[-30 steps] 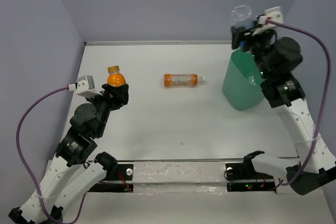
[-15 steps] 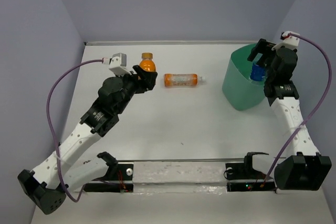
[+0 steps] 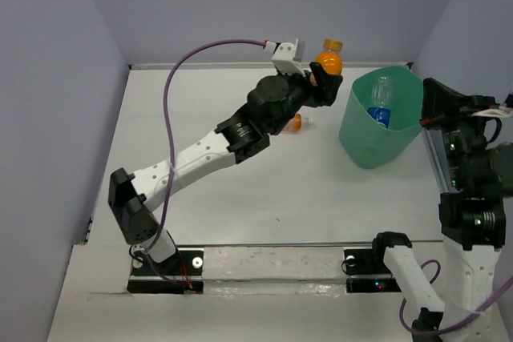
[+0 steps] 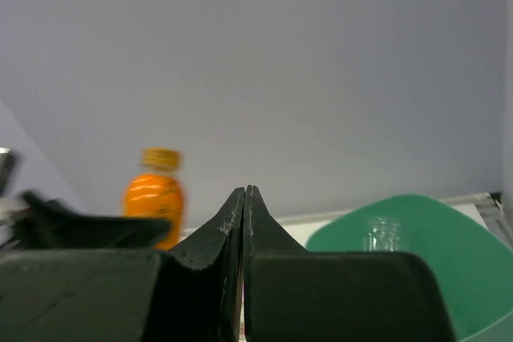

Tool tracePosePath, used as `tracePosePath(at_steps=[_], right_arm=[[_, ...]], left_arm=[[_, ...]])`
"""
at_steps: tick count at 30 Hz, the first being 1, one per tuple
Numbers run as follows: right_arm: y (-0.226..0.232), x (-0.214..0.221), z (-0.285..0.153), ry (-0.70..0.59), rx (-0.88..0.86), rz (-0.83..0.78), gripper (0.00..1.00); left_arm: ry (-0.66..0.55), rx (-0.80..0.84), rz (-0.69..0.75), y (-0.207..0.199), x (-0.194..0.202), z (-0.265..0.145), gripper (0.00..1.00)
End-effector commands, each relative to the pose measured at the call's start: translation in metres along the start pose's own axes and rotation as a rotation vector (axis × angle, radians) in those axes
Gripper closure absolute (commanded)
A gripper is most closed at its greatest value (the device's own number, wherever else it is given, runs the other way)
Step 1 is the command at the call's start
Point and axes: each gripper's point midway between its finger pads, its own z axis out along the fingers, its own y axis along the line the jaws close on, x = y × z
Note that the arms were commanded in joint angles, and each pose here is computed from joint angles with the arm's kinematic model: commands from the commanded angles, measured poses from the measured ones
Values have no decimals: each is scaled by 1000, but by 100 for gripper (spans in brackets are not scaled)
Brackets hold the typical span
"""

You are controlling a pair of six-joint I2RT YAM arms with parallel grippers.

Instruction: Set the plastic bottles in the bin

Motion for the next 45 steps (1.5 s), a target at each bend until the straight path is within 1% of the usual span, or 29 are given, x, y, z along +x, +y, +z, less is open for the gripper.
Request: tracePosePath(at_steps=[1,3,5,6,7,11,12,13,15,17,18,19,20,22,23,24,29,30,33,34,35,36,37,39,40,42,43,44,45], right_arm=[[43,-43,-46,-61,-144,14,100],[59,-53,-65,-78,-214,16,100],[67,-51,-73,-63,-253,25,100],[68,-51,-75,-62,-259,23,100],[67,-48,-76,-53,-257,22,100],[66,-46,-82,-53,-252,12,100],[67,-46,-82,-52,-259,11,100],[68,-45,-81,-46,-263,14,100],[69,-42,-80,-34,-275,19,100],[71,-40,-80,-28,-284,20,100],[70,-39,-80,-26,-283,18,100],[70,-39,-81,-29,-283,16,100],[69,-39,-81,-29,-277,12,100],[68,-38,-80,-26,-276,13,100],[68,-37,-80,-22,-279,11,100],[69,-37,-80,-22,-283,12,100],[73,-38,-82,-21,-300,19,100],[74,-37,-82,-18,-308,18,100],[74,-34,-82,-8,-315,14,100],[75,-33,-85,-7,-318,10,100],[74,-29,-85,5,-321,6,100],[74,-25,-85,14,-323,4,100],[74,-23,-86,21,-327,5,100],[73,-15,-85,44,-336,11,100],[74,-5,-84,72,-351,18,100],[75,5,-83,106,-372,29,100],[73,11,-80,120,-373,36,100],[74,13,-79,128,-378,42,100],[75,17,-78,140,-387,46,100]], left_arm=[[-123,106,-1,-58,-23,45,42],[-113,145,-3,-78,-8,71,42],[-100,184,3,-94,3,85,42],[-55,177,19,-92,36,103,42],[-88,229,0,-115,17,103,42],[-108,299,-28,-138,33,121,42],[-102,303,-32,-137,44,127,42],[-117,327,-48,-141,44,128,43],[-112,351,-54,-143,59,133,42],[-112,372,-56,-146,65,136,37],[-108,378,-56,-147,69,138,26],[-102,394,-54,-149,72,138,19],[-97,400,-54,-150,75,139,9],[-94,419,-40,-153,71,135,2],[-94,428,-21,-156,66,132,1],[-85,427,-18,-155,68,132,1],[-93,428,85,-153,42,120,1],[-78,420,103,-150,41,118,1],[-59,345,215,-127,24,109,1],[-31,287,257,-110,21,101,1],[-24,242,316,-92,17,97,1],[-15,200,344,-77,14,92,1],[12,130,375,-51,14,76,1],[32,44,409,-15,12,61,1],[67,-14,450,20,15,45,1],[121,-64,489,57,21,33,1],[177,-101,532,93,29,24,1],[202,-124,552,110,34,19,1],[249,-162,604,142,43,13,1]])
